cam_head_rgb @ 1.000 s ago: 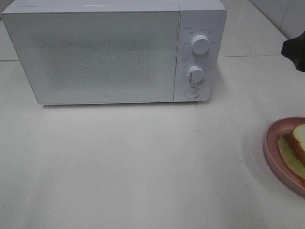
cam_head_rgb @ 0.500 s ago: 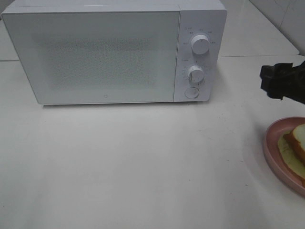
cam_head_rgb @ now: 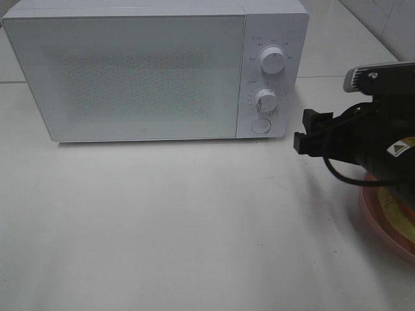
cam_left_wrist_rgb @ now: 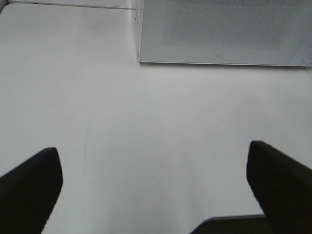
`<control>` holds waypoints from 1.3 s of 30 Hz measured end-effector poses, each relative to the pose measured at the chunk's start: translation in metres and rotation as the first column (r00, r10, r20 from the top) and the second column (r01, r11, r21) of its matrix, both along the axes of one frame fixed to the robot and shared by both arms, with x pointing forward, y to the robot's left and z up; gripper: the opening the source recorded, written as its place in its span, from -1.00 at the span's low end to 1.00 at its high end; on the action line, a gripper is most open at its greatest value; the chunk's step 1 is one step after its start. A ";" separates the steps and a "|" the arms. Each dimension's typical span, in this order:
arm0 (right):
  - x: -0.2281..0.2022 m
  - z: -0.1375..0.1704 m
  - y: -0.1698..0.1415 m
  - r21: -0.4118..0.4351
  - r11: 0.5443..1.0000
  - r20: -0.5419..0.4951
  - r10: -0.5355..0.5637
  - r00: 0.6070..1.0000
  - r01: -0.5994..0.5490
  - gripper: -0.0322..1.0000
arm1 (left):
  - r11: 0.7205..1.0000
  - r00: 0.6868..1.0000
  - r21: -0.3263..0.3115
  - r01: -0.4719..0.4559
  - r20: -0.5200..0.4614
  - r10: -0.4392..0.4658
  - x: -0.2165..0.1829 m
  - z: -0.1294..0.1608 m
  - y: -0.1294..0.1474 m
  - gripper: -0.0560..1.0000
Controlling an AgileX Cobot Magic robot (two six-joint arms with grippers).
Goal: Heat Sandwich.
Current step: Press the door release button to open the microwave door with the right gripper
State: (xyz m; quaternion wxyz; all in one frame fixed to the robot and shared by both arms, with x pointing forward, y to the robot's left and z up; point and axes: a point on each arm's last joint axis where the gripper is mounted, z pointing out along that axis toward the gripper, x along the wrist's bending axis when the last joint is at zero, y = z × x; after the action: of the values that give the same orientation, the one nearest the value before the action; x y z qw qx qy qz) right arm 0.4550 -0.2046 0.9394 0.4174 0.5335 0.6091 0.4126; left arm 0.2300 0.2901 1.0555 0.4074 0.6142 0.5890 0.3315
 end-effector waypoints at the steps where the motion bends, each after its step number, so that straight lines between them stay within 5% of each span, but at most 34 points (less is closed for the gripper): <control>1: 0.000 0.000 0.000 0.000 1.000 0.000 0.000 1.000 0.000 0.57 | 1.000 1.000 0.000 0.000 0.000 0.000 0.000 0.000 0.000 0.93; 16: -0.006 -0.018 0.056 0.015 0.999 -0.044 0.028 0.999 -0.028 0.55 | 1.000 1.000 0.000 0.000 0.000 0.000 0.000 0.000 0.000 0.93; 25: -0.008 -0.023 0.059 0.045 0.999 -0.065 0.016 0.998 -0.014 0.55 | 1.000 1.000 0.000 0.000 0.000 0.000 0.000 0.000 0.000 0.93; 29: -0.008 -0.024 0.059 0.142 0.990 -0.089 -0.011 0.996 0.023 0.55 | 1.000 1.000 0.000 0.000 0.000 0.000 0.000 0.000 0.000 0.93; 33: -0.008 -0.024 0.060 0.361 0.925 -0.123 -0.077 0.989 0.117 0.55 | 1.000 1.000 0.000 0.000 0.000 0.000 0.000 0.000 0.000 0.93; 34: -0.008 -0.024 0.060 0.361 0.925 -0.123 -0.077 0.989 0.117 0.55 | 1.000 1.000 0.000 0.000 0.000 0.000 0.000 0.000 0.000 0.93; 37: -0.009 -0.024 0.062 0.544 0.819 -0.161 -0.111 0.981 0.182 0.55 | 1.000 1.000 0.000 0.000 0.000 0.000 0.000 0.000 0.000 0.93; 38: -0.009 -0.024 0.062 0.544 0.819 -0.161 -0.111 0.981 0.182 0.55 | 1.000 1.000 0.000 0.000 0.000 0.000 0.000 0.000 0.000 0.93; 39: -0.009 -0.024 0.063 0.624 0.752 -0.183 -0.124 0.975 0.213 0.55 | 1.000 1.000 0.000 0.000 0.000 0.000 0.000 0.000 0.000 0.93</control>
State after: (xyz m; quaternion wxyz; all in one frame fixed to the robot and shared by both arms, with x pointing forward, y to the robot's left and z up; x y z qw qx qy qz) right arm 0.4464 -0.1418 0.9158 0.2056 0.7220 0.4075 0.5200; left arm 0.2300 0.2901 1.0555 0.4074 0.6142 0.5890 0.3315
